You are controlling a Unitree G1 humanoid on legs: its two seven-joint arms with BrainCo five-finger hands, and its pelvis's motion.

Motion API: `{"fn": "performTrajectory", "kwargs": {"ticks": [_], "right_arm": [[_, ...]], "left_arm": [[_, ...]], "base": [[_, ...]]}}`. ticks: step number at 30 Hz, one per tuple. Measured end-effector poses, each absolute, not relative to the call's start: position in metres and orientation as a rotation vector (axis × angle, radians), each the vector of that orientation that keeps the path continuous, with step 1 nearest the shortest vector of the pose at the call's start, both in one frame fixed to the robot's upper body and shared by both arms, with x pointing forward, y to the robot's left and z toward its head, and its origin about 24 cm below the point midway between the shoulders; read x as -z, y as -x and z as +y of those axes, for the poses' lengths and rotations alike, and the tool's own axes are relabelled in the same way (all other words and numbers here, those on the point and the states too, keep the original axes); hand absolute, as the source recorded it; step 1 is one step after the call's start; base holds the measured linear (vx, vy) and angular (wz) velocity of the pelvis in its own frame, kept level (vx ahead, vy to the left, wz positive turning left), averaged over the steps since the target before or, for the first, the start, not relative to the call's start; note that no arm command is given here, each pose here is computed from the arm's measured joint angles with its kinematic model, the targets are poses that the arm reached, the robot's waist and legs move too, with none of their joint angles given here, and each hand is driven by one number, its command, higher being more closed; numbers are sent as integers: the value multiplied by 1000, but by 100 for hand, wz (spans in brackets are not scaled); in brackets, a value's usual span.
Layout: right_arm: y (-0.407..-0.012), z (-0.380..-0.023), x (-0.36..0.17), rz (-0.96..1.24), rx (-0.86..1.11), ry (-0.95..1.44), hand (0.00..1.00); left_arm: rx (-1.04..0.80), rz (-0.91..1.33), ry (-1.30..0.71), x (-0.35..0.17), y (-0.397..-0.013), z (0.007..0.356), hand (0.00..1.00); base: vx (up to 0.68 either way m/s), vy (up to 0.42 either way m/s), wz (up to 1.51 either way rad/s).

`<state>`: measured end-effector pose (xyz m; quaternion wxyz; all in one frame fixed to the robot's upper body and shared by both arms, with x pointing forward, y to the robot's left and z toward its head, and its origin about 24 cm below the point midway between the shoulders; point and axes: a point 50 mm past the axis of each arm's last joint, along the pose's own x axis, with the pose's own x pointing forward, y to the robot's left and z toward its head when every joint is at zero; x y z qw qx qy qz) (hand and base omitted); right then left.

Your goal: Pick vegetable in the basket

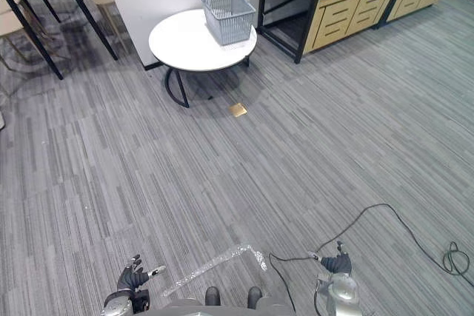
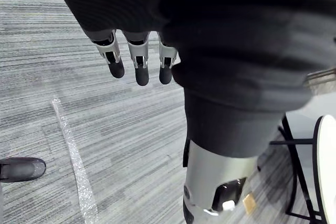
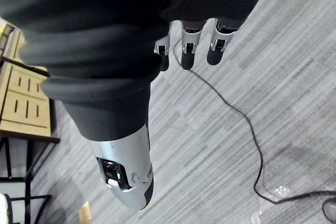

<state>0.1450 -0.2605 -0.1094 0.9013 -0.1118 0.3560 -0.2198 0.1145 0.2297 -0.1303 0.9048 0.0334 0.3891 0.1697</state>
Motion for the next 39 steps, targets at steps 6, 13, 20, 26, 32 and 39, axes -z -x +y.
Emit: {"fn": "performTrajectory", "kwargs": {"ticks": [6,13,20,26,32,39], "right_arm": [[-153,-273,95,669,452,308,0],[-158,-276,90,639,470,298,0],[-164,-281,81,576,571,197,0],[-169,-272,76,536,579,130,0],[-182,-267,54,415,553,129,0],[-200,-259,27,276,473,174,0]], "left_arm": [[-331,698,-116,114,-133,236,0],[-346,640,-125,105,-141,236,0],[-386,552,-84,90,-144,236,0],[-403,521,-47,84,-143,235,0],[-398,454,-39,74,-167,233,0],[-363,439,28,76,-184,206,0]], "base": [[49,-4,-1],[-4,-1,1],[18,18,-10],[183,89,-14],[496,28,34],[790,-78,30]]}}
